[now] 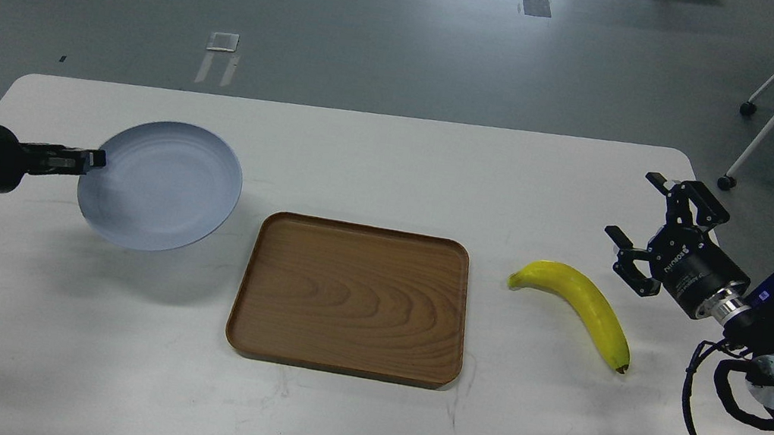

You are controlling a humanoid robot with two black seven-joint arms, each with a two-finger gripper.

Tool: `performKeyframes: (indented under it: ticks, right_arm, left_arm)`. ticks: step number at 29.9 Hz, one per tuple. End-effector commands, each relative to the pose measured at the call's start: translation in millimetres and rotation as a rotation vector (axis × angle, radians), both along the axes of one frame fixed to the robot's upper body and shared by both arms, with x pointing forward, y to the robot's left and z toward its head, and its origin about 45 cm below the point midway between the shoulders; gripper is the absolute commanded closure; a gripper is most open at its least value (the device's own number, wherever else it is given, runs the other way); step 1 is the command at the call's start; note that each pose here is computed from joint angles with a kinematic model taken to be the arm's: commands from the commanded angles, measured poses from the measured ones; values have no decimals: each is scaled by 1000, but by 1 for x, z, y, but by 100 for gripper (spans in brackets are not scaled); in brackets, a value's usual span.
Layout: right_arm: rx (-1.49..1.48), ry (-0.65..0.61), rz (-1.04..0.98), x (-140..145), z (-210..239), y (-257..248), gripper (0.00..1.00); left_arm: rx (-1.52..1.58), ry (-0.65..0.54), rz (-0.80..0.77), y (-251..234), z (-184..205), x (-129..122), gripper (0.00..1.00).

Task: Place banana on plate with both arms
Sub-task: 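Carry the plate with the left gripper and lower it onto the wooden tray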

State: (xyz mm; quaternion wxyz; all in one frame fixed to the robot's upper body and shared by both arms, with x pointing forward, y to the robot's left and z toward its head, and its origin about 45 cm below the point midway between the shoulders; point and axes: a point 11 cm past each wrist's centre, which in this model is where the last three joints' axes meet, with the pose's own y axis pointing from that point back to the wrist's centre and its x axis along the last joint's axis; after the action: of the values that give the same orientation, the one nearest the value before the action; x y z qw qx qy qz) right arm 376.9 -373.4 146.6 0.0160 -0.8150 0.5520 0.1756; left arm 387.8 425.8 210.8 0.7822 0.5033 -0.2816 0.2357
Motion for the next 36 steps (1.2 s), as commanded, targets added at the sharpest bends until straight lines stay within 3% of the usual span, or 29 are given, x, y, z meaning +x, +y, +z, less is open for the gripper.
performKeyframes:
  ticks: [1,6,12,18,26,36]
  right_arm:
    - [1,0,1,0,0,1,0]
    - [-1,1,1,0,-1,1,0]
    - [-7,1,-2,0,0,-2,0]
    - [-13,2,-9,-1,0,-7,0]
    - [-12,2,-8,-1,0,-6,0]
    - [-13,9,-9,-3,-3,-6,0]
  left_arm:
    - [20,-19,-121,-37,8,11,100]
    - [38,-39,-299,-105,4,26,100]
    - [71,-12,-488,-181,-14,28,100]
    - [59,19,-560,-224,-33,24,100]
    - [76,44,-582,-256,-53,28,100]
    - [86,70,-567,-256,-66,25,100]
